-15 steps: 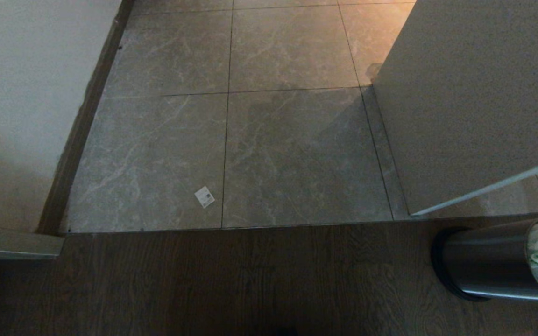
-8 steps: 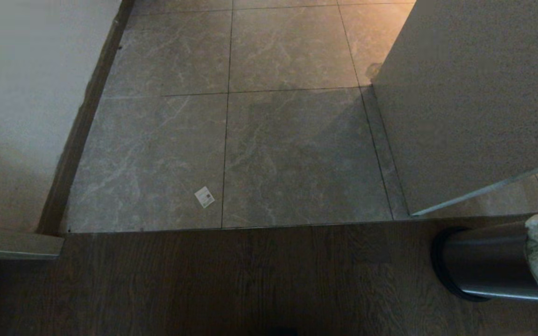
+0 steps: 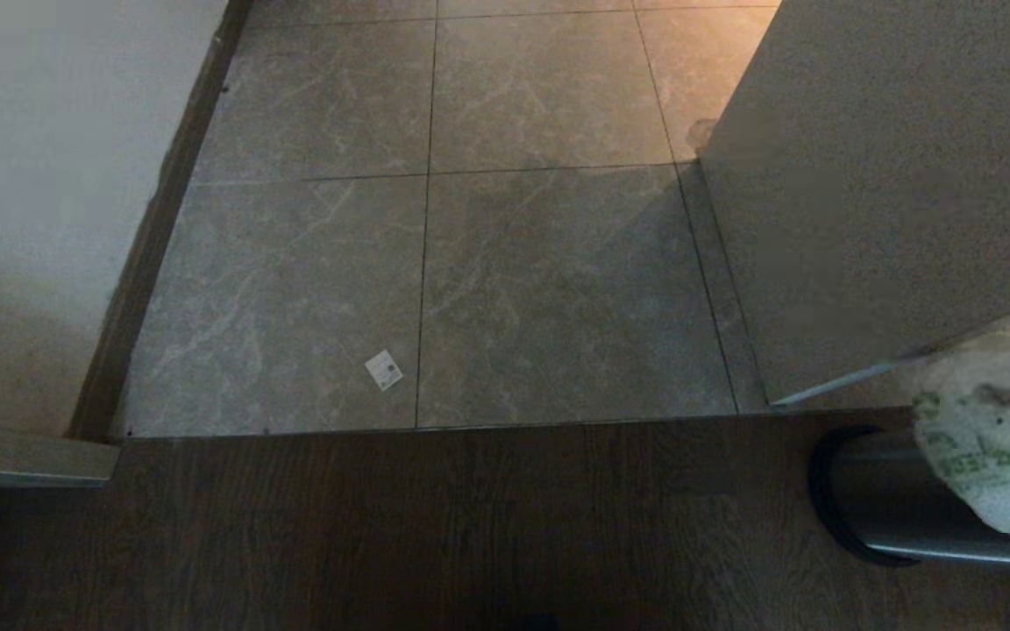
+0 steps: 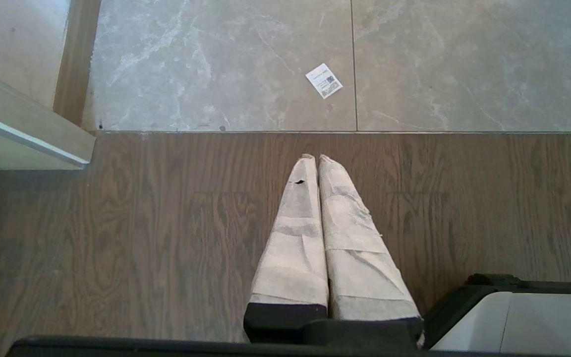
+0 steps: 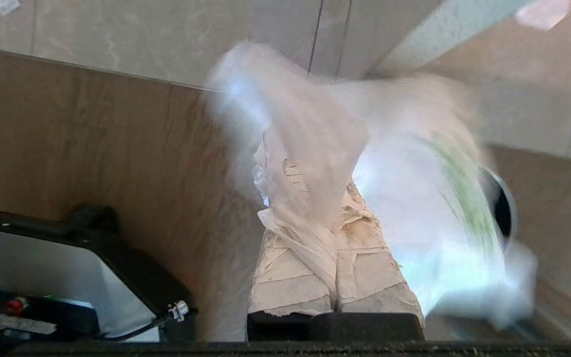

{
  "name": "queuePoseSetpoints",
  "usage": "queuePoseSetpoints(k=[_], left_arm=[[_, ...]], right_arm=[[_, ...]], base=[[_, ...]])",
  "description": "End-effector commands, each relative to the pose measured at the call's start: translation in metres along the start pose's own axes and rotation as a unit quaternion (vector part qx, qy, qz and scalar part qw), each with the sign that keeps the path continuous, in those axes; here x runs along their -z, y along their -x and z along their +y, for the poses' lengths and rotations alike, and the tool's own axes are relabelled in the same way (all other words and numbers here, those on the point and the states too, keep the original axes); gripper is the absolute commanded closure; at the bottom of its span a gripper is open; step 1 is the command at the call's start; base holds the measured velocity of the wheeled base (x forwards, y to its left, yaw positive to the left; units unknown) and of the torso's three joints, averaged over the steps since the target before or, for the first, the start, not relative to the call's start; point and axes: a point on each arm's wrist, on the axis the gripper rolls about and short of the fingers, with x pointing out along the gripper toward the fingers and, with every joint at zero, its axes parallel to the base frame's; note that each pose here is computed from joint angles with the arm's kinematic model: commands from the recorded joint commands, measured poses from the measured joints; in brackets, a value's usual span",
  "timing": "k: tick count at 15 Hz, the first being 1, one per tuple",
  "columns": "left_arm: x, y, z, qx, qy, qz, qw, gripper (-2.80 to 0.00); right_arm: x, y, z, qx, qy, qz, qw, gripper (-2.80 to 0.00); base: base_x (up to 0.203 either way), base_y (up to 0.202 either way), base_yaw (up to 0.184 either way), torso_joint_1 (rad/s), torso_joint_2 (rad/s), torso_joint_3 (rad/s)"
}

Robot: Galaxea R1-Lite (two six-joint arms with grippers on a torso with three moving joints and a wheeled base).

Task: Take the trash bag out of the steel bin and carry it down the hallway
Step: Pick up the trash bag, then put the trash bag at the door

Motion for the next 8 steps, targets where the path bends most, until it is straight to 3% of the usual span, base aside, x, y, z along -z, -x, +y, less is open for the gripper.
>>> queuePoseSetpoints(k=[1, 4, 8], left_arm=[[0.0, 0.0, 0.0, 0.0, 0.0, 0.0, 1.0, 0.0], [0.0, 0.0, 0.0, 0.0, 0.0, 0.0, 1.0, 0.0], [0.0, 0.0, 0.0, 0.0, 0.0, 0.0, 1.0, 0.0]], right_arm=[[-0.008, 0.01, 0.019, 0.011, 0.029, -0.013, 0.999, 0.0], [-0.005, 0.015, 0.041, 0.013, -0.002, -0.02, 1.0, 0.0], [0.026, 0.009, 0.063, -0.001, -0.056, 0.011, 0.998, 0.0]], base=[[0.0, 0.0, 0.0, 0.0, 0.0, 0.0], [0.0, 0.0, 0.0, 0.0, 0.0, 0.0], [0.0, 0.0, 0.0, 0.0, 0.0, 0.0]])
